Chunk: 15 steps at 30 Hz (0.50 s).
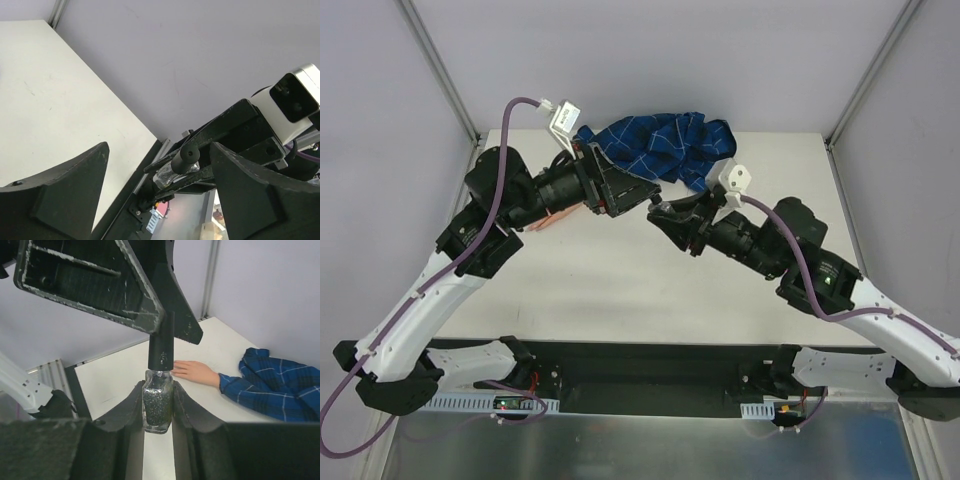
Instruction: Paint the nails
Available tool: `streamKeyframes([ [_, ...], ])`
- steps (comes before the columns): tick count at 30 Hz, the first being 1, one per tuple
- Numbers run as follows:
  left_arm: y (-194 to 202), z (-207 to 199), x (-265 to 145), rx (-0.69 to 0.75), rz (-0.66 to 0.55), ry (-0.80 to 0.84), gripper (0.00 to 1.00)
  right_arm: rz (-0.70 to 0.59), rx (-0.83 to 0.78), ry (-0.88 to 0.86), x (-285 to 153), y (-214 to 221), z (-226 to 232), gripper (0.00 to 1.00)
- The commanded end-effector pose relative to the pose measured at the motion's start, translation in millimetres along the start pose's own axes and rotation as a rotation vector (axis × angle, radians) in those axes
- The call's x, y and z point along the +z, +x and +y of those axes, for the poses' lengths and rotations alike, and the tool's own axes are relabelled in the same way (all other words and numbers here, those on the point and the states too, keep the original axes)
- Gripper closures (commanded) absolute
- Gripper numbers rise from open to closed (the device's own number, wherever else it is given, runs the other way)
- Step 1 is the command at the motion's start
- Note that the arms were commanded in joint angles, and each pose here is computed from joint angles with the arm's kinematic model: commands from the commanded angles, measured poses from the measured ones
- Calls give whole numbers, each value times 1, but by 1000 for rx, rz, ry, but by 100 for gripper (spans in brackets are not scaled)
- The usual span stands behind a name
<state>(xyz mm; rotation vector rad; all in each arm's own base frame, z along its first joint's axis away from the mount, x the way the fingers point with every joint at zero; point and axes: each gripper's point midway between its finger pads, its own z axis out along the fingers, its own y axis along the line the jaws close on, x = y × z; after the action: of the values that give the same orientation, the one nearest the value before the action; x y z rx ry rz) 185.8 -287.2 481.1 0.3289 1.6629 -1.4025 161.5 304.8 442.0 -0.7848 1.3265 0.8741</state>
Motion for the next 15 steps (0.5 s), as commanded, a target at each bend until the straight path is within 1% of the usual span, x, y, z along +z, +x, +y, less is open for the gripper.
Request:
streamKeyframes([
  [1, -20, -21, 0, 14, -69, 31, 24, -60, -69, 109, -3, -30, -14, 100],
  [2, -19, -21, 1, 13, -64, 34, 30, -55, -83, 115, -1, -29, -14, 100],
  [4, -14, -20, 6, 4, -50, 33, 35, -56, -95, 138, 0, -32, -14, 100],
  [5, -12, -18, 9, 2, -43, 32, 43, -51, -112, 135, 2, -31, -10, 100],
  [7, -10, -17, 11, 1, -38, 30, 48, -48, -126, 171, 3, -32, -13, 100],
  [8, -7, -18, 12, 2, -31, 33, 53, -43, -143, 173, 5, -32, -10, 100],
  [9, -4, -17, 13, 10, -22, 34, 63, -49, -142, 198, 5, -34, -12, 100],
  [11, 4, -18, 15, 15, 8, 52, 74, -52, -146, 201, 6, -34, -9, 100],
  [12, 7, -19, 15, 16, 19, 63, 88, -58, -136, 192, 7, -35, -7, 100],
  [13, 11, -20, 16, 16, 33, 81, 95, -60, -132, 182, 8, -36, -5, 100],
  [14, 20, -18, 18, 12, 59, 97, 100, -65, -127, 172, 8, -37, -4, 100],
  [15, 26, -26, 14, 18, 88, 153, 100, -72, -112, 146, 6, -37, 1, 100],
])
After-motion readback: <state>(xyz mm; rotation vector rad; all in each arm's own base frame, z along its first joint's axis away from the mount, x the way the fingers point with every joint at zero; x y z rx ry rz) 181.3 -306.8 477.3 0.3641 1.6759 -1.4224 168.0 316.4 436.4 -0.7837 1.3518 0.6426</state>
